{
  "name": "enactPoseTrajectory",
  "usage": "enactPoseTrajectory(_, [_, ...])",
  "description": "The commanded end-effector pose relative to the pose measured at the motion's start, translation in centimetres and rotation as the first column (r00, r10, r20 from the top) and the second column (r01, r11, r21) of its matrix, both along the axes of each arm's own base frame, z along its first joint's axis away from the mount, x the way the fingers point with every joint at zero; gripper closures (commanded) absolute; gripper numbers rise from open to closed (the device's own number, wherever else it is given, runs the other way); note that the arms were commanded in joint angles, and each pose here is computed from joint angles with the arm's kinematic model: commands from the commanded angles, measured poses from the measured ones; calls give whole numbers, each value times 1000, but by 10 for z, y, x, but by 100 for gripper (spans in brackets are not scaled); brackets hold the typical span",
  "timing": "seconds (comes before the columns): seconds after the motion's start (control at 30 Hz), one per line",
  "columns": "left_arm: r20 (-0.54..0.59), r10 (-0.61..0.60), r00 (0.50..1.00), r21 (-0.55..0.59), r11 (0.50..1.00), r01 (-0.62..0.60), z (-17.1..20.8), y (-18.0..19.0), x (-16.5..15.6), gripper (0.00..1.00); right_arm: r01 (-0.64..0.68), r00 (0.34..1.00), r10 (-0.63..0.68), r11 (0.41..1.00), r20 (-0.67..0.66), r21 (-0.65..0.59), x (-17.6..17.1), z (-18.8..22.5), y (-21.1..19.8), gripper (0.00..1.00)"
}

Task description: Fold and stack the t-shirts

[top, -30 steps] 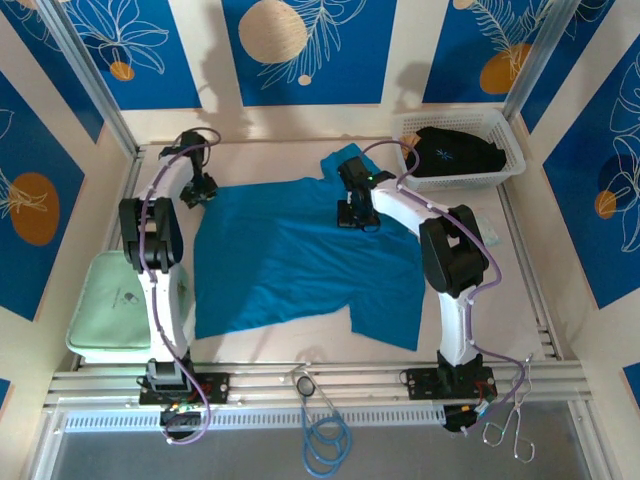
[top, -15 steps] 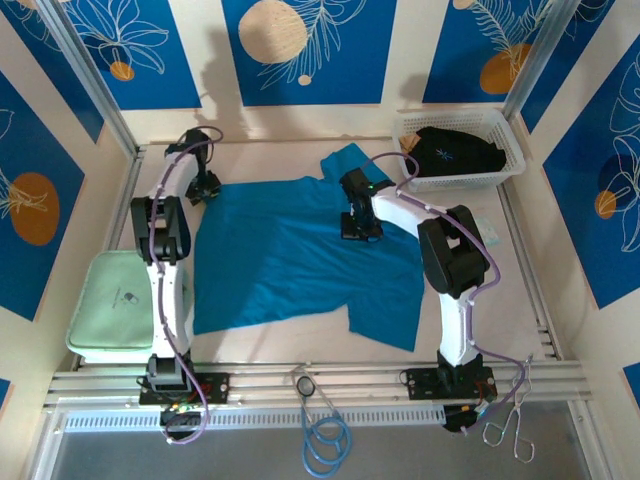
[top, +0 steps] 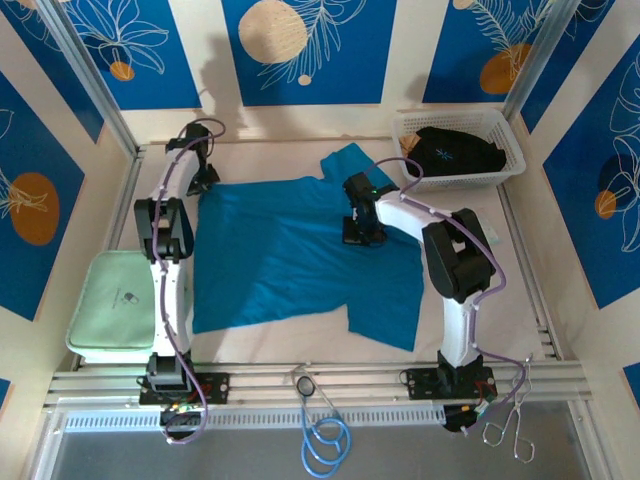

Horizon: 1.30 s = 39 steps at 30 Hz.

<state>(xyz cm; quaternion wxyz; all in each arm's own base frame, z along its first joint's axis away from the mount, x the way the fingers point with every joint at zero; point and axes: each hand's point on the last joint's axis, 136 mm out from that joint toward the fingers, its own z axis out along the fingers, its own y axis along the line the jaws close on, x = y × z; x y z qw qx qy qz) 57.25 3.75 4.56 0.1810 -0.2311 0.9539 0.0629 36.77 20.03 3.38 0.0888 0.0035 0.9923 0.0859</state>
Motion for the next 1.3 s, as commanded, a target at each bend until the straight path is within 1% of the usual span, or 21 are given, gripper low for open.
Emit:
enactPoseTrajectory(0.0, [37,-60,997,113,992,56,21,19,17,89,26,1000,-26,998,-10,60,-11,10,8,100])
enactPoseTrajectory(0.07, [26,-71,997,141,988,67,21,23,17,82,33,999,-32,998,-15,59,-16,9,9,100])
enactPoseTrajectory(0.1, [18,-71,997,148,987,68,20,24,16,74,35,999,-34,998,-20,58,-18,8,9,100])
enactPoseTrajectory(0.17, [4,-80,997,149,986,79,19,23,12,47,38,999,-37,998,-21,58,-21,8,10,100])
enactPoseTrajectory(0.23, [-3,-77,997,148,986,77,23,23,7,28,43,999,-42,998,-18,46,-24,10,8,100])
enactPoseTrajectory(0.27, [-4,-76,997,149,986,76,26,22,4,22,48,999,-48,998,-13,39,-24,12,6,100])
enactPoseTrajectory(0.33, [4,-71,997,146,987,70,40,20,-4,15,66,998,-66,998,4,21,-25,17,0,100])
enactPoseTrajectory(0.4, [27,-75,997,136,988,71,60,14,-12,13,96,995,-95,995,27,-10,-26,22,-9,100])
enactPoseTrajectory(0.5, [55,-96,994,108,990,90,90,-6,-33,14,152,988,-150,988,48,-30,-27,26,-24,100])
enactPoseTrajectory(0.57, [53,-130,990,80,989,126,98,-28,-50,15,176,983,-175,984,54,-21,-24,25,-31,100])
enactPoseTrajectory(0.63, [30,-167,985,68,984,165,94,-52,-73,15,198,979,-197,980,47,-9,-18,21,-37,100])
enactPoseTrajectory(0.7, [7,-202,979,50,978,201,80,-77,-97,16,212,977,-211,977,41,-9,-11,15,-43,100])
enactPoseTrajectory(0.8, [-12,-238,971,-15,971,238,50,-110,-134,17,240,971,-240,971,21,-18,-3,4,-50,100])
enactPoseTrajectory(0.9, [-36,-250,968,-57,967,247,20,-132,-168,17,280,960,-280,959,-6,-31,-7,-8,-55,100])
enactPoseTrajectory(1.1, [-147,-264,953,-61,964,258,-31,-143,-225,18,334,940,-335,942,-63,-36,-35,-26,-60,100])
enactPoseTrajectory(1.27, [-221,-289,932,-67,957,281,-59,-144,-276,18,339,936,-343,939,-78,-61,-68,-32,-68,100])
